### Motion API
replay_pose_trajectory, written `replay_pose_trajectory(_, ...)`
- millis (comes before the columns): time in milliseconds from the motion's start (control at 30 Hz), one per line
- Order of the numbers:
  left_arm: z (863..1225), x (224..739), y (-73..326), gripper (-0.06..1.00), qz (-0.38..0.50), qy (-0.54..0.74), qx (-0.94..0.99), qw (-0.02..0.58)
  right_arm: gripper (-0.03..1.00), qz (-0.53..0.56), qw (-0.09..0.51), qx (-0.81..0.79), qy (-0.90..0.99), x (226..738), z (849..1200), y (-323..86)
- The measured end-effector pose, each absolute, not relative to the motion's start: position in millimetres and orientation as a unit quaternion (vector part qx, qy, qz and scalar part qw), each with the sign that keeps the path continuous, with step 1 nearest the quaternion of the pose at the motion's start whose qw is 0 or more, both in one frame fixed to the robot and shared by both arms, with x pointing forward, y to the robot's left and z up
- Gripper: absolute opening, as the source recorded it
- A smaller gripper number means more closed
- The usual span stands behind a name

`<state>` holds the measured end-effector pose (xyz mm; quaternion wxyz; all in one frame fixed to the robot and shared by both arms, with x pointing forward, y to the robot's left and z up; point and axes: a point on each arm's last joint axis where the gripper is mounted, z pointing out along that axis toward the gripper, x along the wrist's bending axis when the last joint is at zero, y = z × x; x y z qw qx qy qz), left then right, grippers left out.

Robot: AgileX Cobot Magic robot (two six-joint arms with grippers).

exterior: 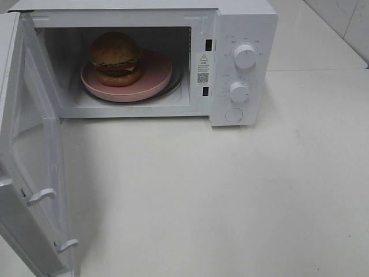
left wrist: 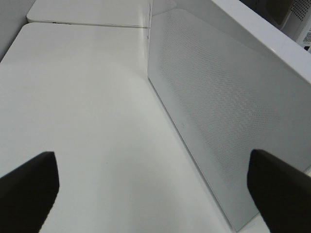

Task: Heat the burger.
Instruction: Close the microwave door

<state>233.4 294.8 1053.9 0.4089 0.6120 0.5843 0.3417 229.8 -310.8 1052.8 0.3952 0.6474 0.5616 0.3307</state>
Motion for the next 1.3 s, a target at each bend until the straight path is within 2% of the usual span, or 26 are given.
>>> replay_pose_trajectory(1133, 1057, 233, 294, 0.97, 0.342, 0.583, 0.609, 0.415, 0.75, 0.331, 0.395, 0.647, 0.562, 230, 1053, -311)
replay_pose_trajectory(1233, 1071, 237, 296, 0.94, 0.362, 0.576, 0.599, 0.422, 0.75, 0.331, 0.395, 0.647, 0.562, 230, 1053, -311)
replay_pose_trajectory(1267, 1074, 240, 297, 0.88, 0.369, 0.575, 0.597, 0.420, 0.75, 0.331, 0.395, 0.647, 0.562, 230, 1053, -311)
replay_pose_trajectory(1300, 1074, 240, 297, 0.88, 0.369, 0.575, 0.597, 0.420, 0.75, 0.331, 0.395, 0.647, 0.562, 230, 1053, -311)
